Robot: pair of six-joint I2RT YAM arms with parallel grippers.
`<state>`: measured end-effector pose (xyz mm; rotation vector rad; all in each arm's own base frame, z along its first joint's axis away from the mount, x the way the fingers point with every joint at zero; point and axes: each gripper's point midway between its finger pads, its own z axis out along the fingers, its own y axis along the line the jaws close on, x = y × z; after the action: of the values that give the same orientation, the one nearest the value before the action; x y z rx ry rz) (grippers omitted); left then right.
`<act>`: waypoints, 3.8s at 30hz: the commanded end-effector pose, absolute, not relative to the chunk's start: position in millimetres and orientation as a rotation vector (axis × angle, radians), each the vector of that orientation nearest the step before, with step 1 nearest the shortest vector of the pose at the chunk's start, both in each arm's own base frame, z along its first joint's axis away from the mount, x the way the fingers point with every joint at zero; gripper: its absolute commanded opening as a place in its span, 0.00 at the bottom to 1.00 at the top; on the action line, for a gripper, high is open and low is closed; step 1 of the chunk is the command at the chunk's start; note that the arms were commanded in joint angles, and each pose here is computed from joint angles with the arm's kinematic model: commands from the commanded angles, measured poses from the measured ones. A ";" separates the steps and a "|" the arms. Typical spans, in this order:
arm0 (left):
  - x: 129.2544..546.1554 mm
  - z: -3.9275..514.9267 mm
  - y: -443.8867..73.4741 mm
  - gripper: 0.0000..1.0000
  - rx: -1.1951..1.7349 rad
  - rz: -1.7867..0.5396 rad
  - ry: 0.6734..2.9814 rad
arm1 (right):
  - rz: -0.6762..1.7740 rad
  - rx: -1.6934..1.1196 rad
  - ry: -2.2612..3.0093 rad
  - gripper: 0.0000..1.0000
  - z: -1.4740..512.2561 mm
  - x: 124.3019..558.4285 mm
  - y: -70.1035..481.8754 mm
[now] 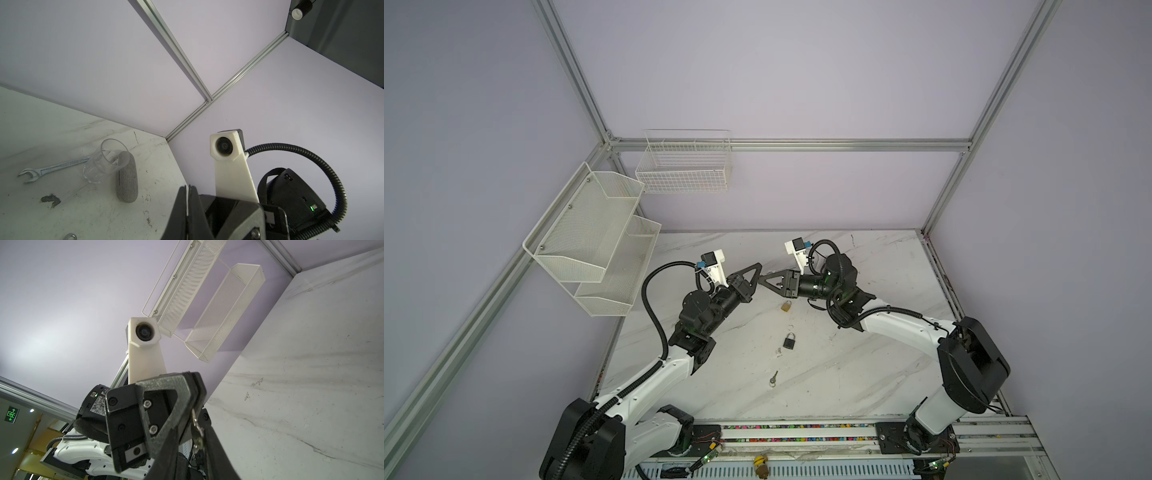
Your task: Unlock with the key
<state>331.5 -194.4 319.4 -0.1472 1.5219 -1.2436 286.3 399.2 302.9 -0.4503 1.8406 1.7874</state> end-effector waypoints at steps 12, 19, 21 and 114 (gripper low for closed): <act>325.5 360.6 -188.5 0.00 -0.105 -1.243 1.391 | 1.778 -0.444 1.818 0.05 305.0 287.5 397.1; 323.3 363.3 -189.3 0.00 -0.095 -1.250 1.385 | 1.737 -0.439 1.825 0.00 305.5 290.0 395.3; 322.9 364.4 -189.8 0.00 -0.090 -1.253 1.384 | 1.727 -0.439 1.826 0.00 305.4 290.3 394.7; 394.5 34.9 -302.4 0.48 0.305 -0.042 2.624 | 1.119 -0.018 2.294 0.00 151.5 334.1 225.0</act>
<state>393.4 -290.6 30.3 0.3182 2.6160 -0.0456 332.9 224.2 149.9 0.0074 2.3130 1.1116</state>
